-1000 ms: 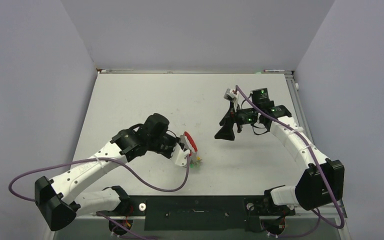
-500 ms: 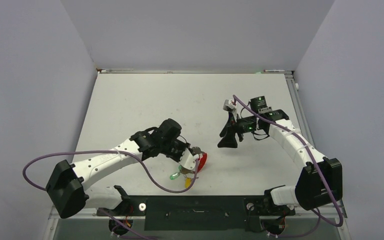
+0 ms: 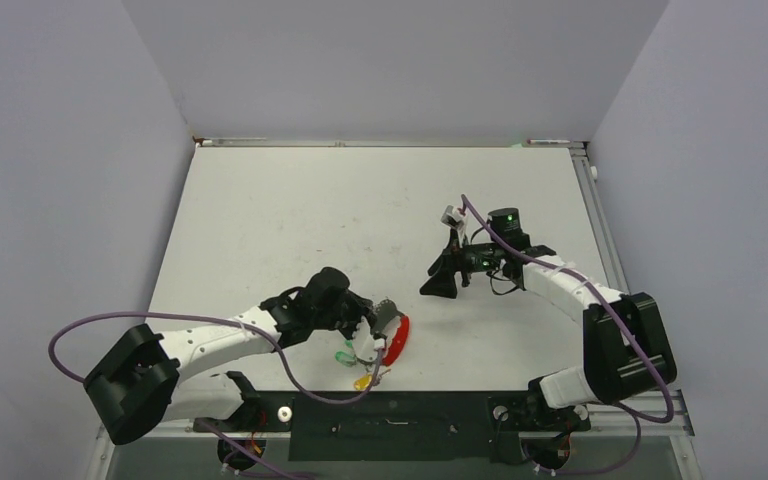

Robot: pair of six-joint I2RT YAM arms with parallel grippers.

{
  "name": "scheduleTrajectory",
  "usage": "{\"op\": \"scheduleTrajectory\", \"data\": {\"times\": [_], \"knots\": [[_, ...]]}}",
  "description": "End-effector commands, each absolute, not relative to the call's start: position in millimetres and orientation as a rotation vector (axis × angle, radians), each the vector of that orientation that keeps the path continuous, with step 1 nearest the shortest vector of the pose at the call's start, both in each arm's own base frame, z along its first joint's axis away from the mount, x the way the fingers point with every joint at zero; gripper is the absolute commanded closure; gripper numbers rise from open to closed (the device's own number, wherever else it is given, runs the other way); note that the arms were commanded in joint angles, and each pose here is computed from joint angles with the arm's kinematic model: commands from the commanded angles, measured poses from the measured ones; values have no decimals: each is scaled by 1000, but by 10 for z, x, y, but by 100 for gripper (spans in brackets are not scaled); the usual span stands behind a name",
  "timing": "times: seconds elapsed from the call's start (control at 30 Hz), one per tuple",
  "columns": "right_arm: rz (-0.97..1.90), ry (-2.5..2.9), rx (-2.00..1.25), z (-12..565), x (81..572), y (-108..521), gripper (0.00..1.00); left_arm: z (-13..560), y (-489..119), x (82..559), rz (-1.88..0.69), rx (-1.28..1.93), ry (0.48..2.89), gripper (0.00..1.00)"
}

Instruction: Remove the keys from the keyring

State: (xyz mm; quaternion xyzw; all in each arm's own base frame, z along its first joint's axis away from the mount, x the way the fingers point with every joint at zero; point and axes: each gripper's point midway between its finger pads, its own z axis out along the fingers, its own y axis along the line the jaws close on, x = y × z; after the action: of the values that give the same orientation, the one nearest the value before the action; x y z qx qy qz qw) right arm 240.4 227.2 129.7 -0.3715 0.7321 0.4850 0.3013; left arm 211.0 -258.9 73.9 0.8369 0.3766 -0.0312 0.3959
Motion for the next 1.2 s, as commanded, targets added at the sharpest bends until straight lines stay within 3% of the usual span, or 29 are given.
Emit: {"op": "scheduleTrajectory", "data": {"times": [0.0, 0.6, 0.97, 1.17], "knots": [[1287, 1843, -984, 1323, 2586, 2472, 22, 1361, -2850, 2416, 155, 1923, 650, 100], [1291, 1663, -1120, 1286, 2434, 2764, 32, 1525, -2787, 2235, 205, 1831, 461, 100], [1285, 1502, -1301, 1518, 2464, 2846, 31, 1601, -2821, 2124, 245, 1770, 298, 100], [1263, 1458, -1314, 1602, 2447, 2869, 41, 1602, -2818, 1989, 279, 1755, 158, 100]]}}
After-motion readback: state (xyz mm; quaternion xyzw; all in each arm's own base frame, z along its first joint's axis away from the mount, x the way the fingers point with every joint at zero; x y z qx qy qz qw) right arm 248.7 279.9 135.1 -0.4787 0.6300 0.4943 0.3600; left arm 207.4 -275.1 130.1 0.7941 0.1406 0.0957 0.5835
